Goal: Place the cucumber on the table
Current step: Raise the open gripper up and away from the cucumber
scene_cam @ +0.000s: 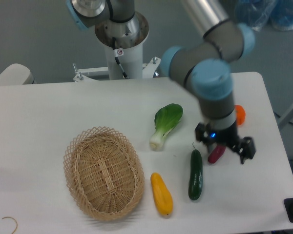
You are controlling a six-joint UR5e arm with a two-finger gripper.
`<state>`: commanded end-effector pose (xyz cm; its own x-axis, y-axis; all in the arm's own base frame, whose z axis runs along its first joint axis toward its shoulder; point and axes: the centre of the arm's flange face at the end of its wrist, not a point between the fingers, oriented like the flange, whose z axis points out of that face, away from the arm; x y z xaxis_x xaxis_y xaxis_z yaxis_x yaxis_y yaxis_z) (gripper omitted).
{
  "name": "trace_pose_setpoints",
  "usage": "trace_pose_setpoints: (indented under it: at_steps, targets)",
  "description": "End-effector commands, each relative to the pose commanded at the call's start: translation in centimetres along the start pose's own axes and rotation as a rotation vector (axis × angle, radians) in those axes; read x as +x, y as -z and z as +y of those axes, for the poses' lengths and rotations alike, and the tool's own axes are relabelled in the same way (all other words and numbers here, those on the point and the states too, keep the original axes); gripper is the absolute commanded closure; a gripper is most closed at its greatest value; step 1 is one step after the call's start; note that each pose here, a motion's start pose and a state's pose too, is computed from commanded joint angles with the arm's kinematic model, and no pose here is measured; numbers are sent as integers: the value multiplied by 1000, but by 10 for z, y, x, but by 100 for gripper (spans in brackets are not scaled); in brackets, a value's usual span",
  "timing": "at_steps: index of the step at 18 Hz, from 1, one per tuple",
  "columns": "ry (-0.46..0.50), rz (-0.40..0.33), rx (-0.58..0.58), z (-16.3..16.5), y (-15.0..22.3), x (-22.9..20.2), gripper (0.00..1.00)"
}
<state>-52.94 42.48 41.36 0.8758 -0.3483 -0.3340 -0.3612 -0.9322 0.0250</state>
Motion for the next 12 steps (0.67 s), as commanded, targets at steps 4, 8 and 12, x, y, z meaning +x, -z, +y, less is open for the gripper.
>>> trace_pose_setpoints:
  at_steps: [4, 8, 12]
  targets:
    - [-112, 30, -14, 35, 20, -8, 0]
    - [-131, 41, 6, 41, 25, -12, 0]
    - [-128, 41, 14, 42, 25, -12, 0]
